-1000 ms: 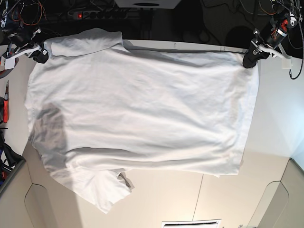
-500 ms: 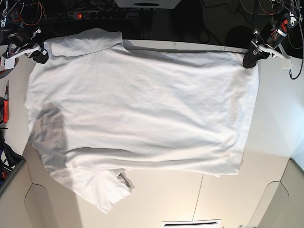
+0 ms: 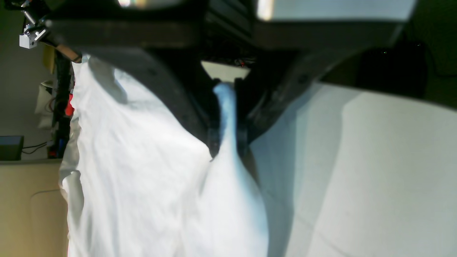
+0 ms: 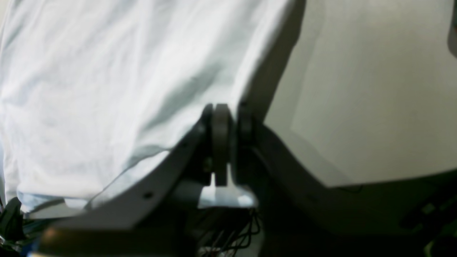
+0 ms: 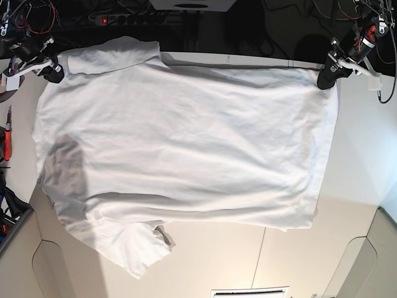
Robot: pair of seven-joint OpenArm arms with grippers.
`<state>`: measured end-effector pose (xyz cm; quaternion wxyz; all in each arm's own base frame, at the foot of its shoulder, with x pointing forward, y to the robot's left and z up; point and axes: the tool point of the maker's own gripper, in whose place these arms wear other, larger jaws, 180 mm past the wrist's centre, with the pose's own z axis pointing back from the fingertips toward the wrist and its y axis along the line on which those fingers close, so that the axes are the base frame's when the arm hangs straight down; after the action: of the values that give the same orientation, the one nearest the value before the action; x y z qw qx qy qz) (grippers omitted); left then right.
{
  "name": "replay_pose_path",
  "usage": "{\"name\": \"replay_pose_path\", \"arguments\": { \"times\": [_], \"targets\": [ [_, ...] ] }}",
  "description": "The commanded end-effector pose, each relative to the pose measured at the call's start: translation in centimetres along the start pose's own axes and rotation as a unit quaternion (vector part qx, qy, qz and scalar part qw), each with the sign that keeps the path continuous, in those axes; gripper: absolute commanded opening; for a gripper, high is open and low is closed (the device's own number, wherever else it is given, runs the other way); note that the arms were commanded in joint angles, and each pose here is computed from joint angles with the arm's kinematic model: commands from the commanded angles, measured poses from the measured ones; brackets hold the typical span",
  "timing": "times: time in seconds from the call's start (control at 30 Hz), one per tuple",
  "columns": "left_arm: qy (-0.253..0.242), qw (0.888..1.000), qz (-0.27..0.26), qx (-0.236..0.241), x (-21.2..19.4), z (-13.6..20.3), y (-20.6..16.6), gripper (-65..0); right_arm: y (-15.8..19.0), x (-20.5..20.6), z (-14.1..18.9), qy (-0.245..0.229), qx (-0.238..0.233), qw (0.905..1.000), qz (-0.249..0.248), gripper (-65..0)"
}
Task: Layout the t-shirt on the table in an organized manner, then fold the t-shirt properly
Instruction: 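Hold the hem corners taut with both grippers, smoothing the shirt, then lift the hem with both grippers and fold it toward the collar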
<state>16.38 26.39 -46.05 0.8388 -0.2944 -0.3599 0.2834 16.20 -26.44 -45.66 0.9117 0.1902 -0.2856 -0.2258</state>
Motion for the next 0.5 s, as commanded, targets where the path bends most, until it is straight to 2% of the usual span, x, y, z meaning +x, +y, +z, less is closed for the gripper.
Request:
{"name": "replay_pose_path", "arguments": {
  "times": [0.0, 0.2, 0.47],
  "targets": [
    [-0.020, 1.000, -0.001, -0.007, 1.3, 0.4, -0.2, -65.0, 0.2, 1.0, 0.3, -0.011, 0.007, 0.9999, 0.005, -65.0],
    [-0.039, 0.999, 0.006, -0.003, 2.3, 1.0, 0.2, -65.0, 0.2, 0.5, 0.3, 0.001, 0.007, 1.0000, 0.005, -65.0],
    [-0.022, 0.999, 0.019, -0.015, 1.6, 1.2, -0.1, -65.0, 0.5, 0.2, 1.6, 0.004, 0.004, 0.9997, 0.025, -65.0]
  ]
}}
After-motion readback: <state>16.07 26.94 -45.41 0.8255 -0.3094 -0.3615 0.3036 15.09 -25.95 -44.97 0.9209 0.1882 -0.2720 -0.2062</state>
